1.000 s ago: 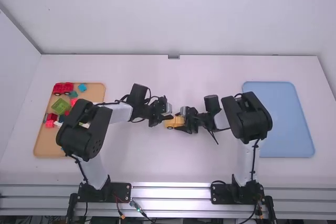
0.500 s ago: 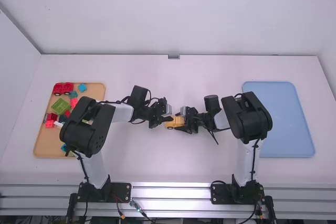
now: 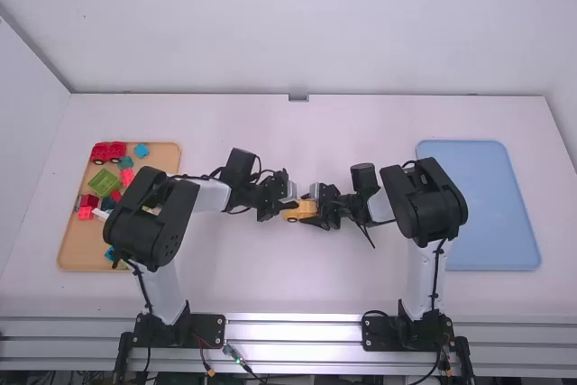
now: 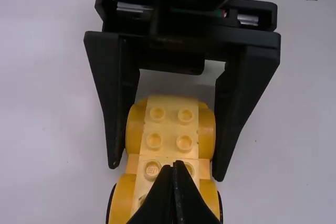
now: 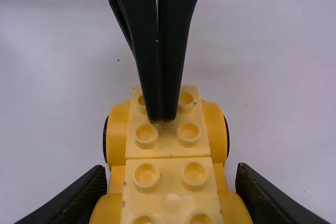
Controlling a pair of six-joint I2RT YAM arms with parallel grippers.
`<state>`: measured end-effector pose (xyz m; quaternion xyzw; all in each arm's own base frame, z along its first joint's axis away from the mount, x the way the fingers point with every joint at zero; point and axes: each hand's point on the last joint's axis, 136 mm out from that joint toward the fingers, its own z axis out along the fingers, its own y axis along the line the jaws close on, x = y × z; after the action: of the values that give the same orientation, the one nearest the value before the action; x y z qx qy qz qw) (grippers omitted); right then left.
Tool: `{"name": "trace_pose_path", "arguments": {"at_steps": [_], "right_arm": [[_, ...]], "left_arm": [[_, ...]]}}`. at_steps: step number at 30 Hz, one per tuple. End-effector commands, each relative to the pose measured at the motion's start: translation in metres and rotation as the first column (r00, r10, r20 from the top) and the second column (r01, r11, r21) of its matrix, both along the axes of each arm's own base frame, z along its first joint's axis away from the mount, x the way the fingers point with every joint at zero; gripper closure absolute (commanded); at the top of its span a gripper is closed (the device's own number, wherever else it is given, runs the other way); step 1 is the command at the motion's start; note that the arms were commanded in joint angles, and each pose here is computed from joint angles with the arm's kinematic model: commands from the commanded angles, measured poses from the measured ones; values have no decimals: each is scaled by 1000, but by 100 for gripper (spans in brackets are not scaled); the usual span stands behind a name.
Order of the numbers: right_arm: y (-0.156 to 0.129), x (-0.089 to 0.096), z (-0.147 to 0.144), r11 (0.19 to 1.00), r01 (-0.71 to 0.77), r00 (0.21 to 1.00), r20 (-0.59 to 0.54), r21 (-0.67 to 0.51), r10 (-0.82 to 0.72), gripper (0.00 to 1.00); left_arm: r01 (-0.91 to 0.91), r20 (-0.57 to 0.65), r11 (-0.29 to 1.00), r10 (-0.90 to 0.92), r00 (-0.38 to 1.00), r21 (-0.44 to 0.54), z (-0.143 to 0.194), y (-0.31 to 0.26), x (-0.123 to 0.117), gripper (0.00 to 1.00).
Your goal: Assemble lego blocks to make yellow taxi
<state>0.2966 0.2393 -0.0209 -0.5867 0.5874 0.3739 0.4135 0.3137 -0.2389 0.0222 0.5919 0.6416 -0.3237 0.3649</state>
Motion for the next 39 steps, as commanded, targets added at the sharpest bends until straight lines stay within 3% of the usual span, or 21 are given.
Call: {"name": "trace_pose_path", "arguments": {"at_steps": [1,8,12,16,21,23,25,26,28,29,30,33,35,39], "right_arm": [[1,-1,0,1000,-9,1000,-9,15,9,42],[1,-1,0,1000,-9,1000,-9,16,9,42],[1,0,1,1000,-9,1000,-1,18,9,42],[1,1,1,1000,-9,1000,4,19,9,42],[1,1,1,1000,-9,1000,4,19,9,42],[1,1,1,1000,-7,1000,5,17,7,42],[1,1,1,1000,-7,1000,4,17,7,42],[1,1,1,1000,-7,1000,4,17,7,42],[1,1,1,1000,-7,1000,4,17,7,42],[1,1,1,1000,-7,1000,4,17,7,42],[1,1,1,1000,-7,1000,5,16,7,42],[1,1,1,1000,-7,1000,4,16,7,42],[1,1,1,1000,-6,1000,5,16,6,33],[0,1,1,1000,-5,1000,3,16,5,5]], "left_arm": [[-52,-69,987,63,996,151,-42,18,-16,98],[-132,-103,963,160,982,236,-56,30,-15,98],[-131,-107,963,159,981,237,-59,31,-15,98],[-123,-70,976,138,988,180,-48,23,-8,98],[-92,-3,995,92,996,39,-2,11,6,98],[-84,36,996,84,996,-4,18,8,14,93],[-97,80,995,99,992,-19,37,12,23,80],[-114,113,993,117,987,-28,52,15,28,66],[-130,162,990,136,977,-50,73,21,33,21],[-133,169,990,140,976,-53,76,22,34,18],[-150,198,987,160,967,-64,89,28,37,1],[-200,213,976,215,953,-89,111,42,43,1],[-281,184,951,301,936,-129,132,59,49,1],[-419,61,888,437,897,-189,156,84,56,1]]}}
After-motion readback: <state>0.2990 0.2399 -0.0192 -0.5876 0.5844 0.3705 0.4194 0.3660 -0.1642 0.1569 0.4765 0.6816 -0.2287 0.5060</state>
